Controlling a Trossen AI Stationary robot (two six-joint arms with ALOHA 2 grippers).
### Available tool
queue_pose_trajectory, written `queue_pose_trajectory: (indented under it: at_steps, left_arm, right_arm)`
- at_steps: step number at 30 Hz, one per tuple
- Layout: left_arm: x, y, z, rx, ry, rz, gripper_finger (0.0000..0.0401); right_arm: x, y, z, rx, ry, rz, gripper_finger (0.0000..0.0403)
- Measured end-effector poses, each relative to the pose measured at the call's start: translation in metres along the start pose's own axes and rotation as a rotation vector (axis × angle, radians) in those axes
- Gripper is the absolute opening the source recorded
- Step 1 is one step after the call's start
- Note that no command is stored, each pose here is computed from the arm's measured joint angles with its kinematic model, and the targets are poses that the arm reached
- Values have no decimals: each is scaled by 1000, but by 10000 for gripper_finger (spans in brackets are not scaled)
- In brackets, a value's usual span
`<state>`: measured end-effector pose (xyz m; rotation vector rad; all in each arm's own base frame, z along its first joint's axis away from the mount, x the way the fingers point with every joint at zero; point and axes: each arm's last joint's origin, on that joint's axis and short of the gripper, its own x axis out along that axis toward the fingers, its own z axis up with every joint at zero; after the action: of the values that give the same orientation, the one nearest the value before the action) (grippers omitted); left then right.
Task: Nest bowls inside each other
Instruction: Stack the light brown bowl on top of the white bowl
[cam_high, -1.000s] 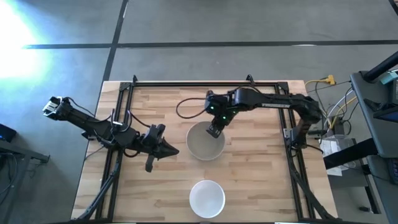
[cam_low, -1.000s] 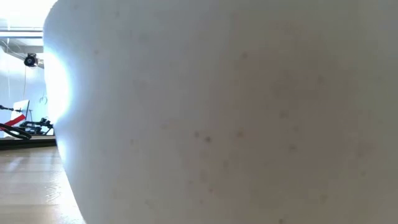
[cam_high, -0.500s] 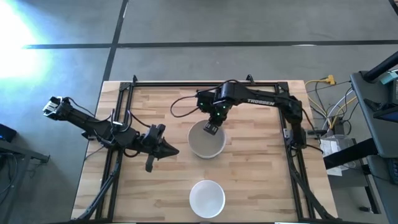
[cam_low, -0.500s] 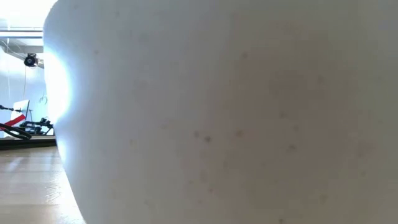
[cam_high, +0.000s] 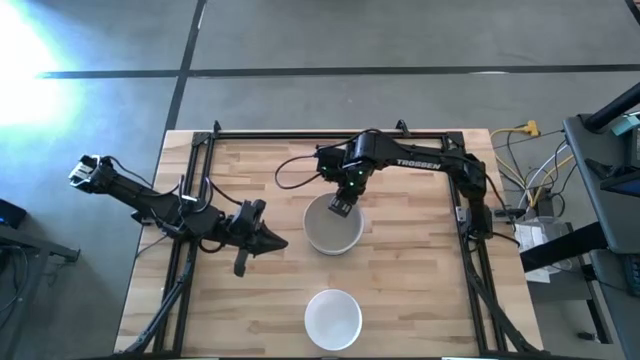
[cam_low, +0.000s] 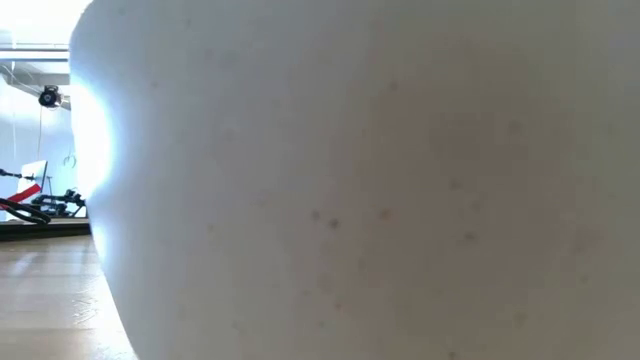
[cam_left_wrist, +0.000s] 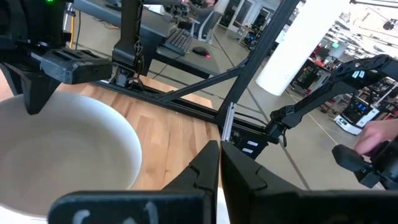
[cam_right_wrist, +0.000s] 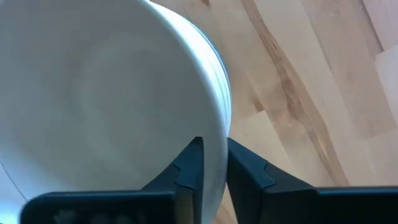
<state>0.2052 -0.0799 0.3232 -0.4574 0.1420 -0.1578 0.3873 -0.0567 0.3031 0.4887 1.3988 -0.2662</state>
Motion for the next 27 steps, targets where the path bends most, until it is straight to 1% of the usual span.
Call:
queue_pose_trajectory:
  at_steps: [2, 5, 8, 12, 16, 20, 23, 27]
  left_arm:
    - [0, 0, 0, 0, 0, 1, 0]
    - [0, 1, 0, 0, -2, 5, 0]
    - [0, 1, 1, 0, -3, 6, 0]
    - [0, 1, 1, 0, -3, 6, 0]
    - [0, 1, 1, -1, -3, 6, 0]
    - [0, 1, 1, -1, -3, 6, 0]
    - [0, 1, 1, -1, -3, 6, 0]
    - [0, 1, 1, -1, -3, 6, 0]
  right_arm:
    - [-3, 0, 0, -1, -12, 0, 67]
    - [-11, 0, -2, -4, -53, -33, 88]
    - [-24, -1, -5, 4, -98, -41, 103]
    - [-46, -1, -14, 21, -166, -21, 115]
    - [-67, 2, -25, 31, -237, 11, 115]
    - [-83, 13, -34, -6, -325, 57, 108]
    - [-85, 26, -35, -48, -381, 94, 102]
    - [-76, 39, -38, -95, -391, 112, 94]
